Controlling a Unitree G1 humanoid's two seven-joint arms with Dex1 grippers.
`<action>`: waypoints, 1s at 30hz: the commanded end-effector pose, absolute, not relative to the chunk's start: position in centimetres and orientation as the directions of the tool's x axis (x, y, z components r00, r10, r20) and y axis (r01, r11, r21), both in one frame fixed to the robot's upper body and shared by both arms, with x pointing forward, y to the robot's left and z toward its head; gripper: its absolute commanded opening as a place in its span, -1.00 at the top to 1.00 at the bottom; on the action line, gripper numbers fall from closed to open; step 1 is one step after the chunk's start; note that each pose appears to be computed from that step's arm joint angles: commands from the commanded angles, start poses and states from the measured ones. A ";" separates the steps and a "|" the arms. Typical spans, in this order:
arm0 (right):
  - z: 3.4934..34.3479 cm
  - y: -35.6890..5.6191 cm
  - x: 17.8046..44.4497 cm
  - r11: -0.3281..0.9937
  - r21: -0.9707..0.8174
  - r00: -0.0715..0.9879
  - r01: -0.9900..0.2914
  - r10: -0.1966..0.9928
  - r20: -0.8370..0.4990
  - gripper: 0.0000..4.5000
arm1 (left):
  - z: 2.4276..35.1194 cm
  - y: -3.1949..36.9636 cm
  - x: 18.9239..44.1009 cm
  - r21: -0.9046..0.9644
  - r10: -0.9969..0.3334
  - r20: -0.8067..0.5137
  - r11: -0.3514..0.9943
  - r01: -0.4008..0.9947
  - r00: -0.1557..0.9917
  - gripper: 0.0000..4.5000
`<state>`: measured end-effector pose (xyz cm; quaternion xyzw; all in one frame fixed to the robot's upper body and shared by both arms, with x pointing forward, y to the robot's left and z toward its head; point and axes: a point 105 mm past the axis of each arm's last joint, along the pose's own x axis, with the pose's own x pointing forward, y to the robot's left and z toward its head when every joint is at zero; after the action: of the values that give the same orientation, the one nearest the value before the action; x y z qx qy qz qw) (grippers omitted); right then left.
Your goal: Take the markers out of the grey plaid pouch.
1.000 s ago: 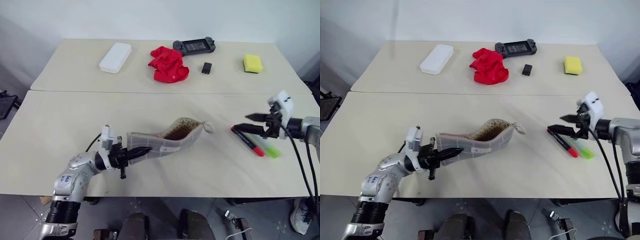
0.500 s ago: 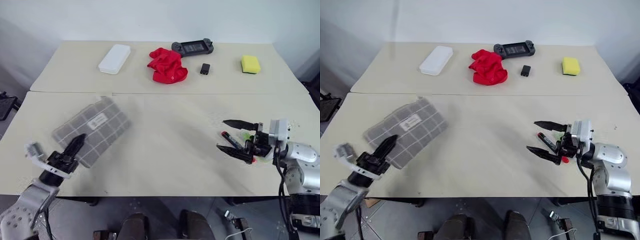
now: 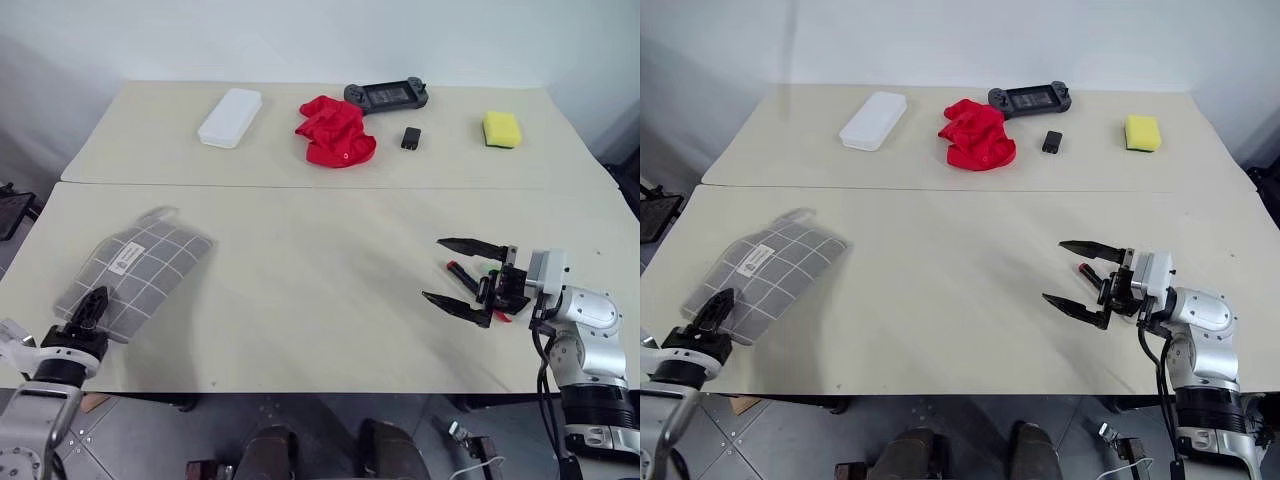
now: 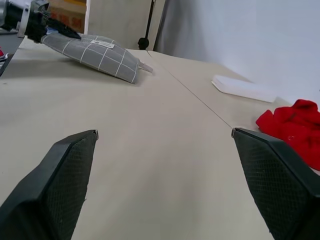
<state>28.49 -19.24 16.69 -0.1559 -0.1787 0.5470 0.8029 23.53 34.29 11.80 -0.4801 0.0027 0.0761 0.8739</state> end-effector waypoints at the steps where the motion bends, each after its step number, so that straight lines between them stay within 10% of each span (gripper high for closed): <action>1: 17.2 -19.9 28.1 0.365 -0.418 0.335 -0.832 0.931 0.146 -1.00 | 12.5 36.6 22.2 -0.742 0.173 -0.112 0.640 -0.198 0.979 -0.41; 5: 17.0 -19.8 27.4 0.335 -0.363 0.302 -0.870 0.942 0.145 -1.00 | 11.7 39.0 20.3 -0.524 0.202 -0.219 0.801 -0.290 0.955 -0.98; 11: 17.4 -19.2 26.0 0.272 -0.355 0.216 -0.894 0.958 0.190 -1.00 | 11.6 41.9 17.2 -0.330 0.171 -0.219 0.914 -0.237 0.961 -0.99; 15: 17.2 -19.3 25.7 0.264 -0.348 0.215 -0.900 0.961 0.173 -1.00 | 13.6 39.3 16.2 -0.043 -0.104 -0.146 0.994 0.099 0.984 -0.99; 22: 15.8 -23.1 25.6 0.260 -0.410 0.275 -0.874 0.961 0.023 -1.00 | 14.9 31.6 17.7 0.358 -0.516 -0.267 0.730 0.581 0.814 -0.99; 30: 16.0 -26.3 25.3 0.291 -0.438 0.354 -0.850 0.933 -0.068 -1.00 | 15.4 25.8 22.7 0.364 -0.723 -0.134 0.601 0.712 0.678 -0.99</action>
<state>26.18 -26.08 15.36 -0.1897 -0.0882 0.5388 0.8160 22.71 26.68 16.14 0.2086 -0.0183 -0.3761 0.9026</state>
